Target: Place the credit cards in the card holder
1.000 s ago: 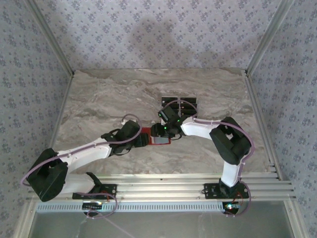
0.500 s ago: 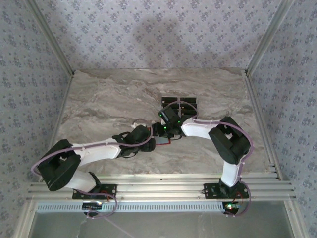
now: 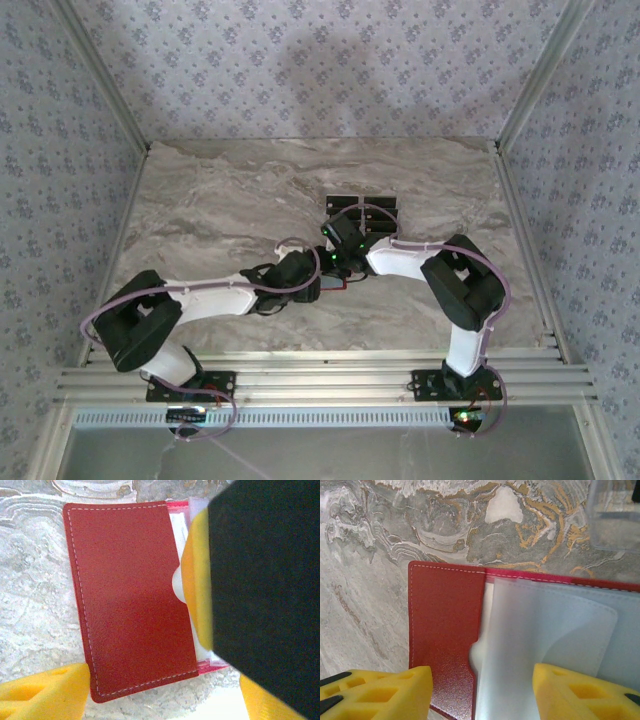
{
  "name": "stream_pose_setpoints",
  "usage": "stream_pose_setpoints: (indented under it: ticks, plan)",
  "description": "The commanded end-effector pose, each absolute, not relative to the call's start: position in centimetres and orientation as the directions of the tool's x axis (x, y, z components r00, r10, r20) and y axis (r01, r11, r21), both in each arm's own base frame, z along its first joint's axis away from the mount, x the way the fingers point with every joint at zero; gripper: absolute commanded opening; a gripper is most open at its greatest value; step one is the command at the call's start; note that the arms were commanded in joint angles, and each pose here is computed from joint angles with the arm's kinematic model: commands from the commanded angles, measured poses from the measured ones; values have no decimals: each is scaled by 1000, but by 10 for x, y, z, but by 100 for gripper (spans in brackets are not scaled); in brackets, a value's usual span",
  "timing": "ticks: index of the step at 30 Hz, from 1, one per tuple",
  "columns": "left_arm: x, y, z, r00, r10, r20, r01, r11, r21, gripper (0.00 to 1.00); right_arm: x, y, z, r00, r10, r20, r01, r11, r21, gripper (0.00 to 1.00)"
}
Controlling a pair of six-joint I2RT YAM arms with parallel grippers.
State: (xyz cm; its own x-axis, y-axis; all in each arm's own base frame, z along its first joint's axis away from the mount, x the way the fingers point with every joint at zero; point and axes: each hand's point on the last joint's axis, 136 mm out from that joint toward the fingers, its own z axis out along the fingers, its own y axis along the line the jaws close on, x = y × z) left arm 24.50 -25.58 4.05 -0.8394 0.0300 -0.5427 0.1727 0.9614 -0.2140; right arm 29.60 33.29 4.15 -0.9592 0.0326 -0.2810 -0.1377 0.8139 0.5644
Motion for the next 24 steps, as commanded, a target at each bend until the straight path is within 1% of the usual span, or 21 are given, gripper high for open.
stream_pose_setpoints:
  ticks: [1,10,14,19,24]
  plan:
    - [258,-266,52,-804,25,-594,177,964,-200,79,286,327,23,-975,32,-220,-97,827,553,57]
    - [256,-257,30,-820,52,-569,148,981,-123,78,287,327,28,-975,39,-221,-96,819,566,57]
    - [254,-255,22,-828,54,-559,140,984,-111,78,296,324,41,-969,61,-238,-93,807,584,59]
    - [253,-254,18,-832,51,-553,132,985,-109,78,308,309,66,-954,109,-279,-84,798,597,63]
    - [253,-254,15,-834,51,-549,132,985,-109,78,309,292,70,-947,142,-287,-59,803,593,64]
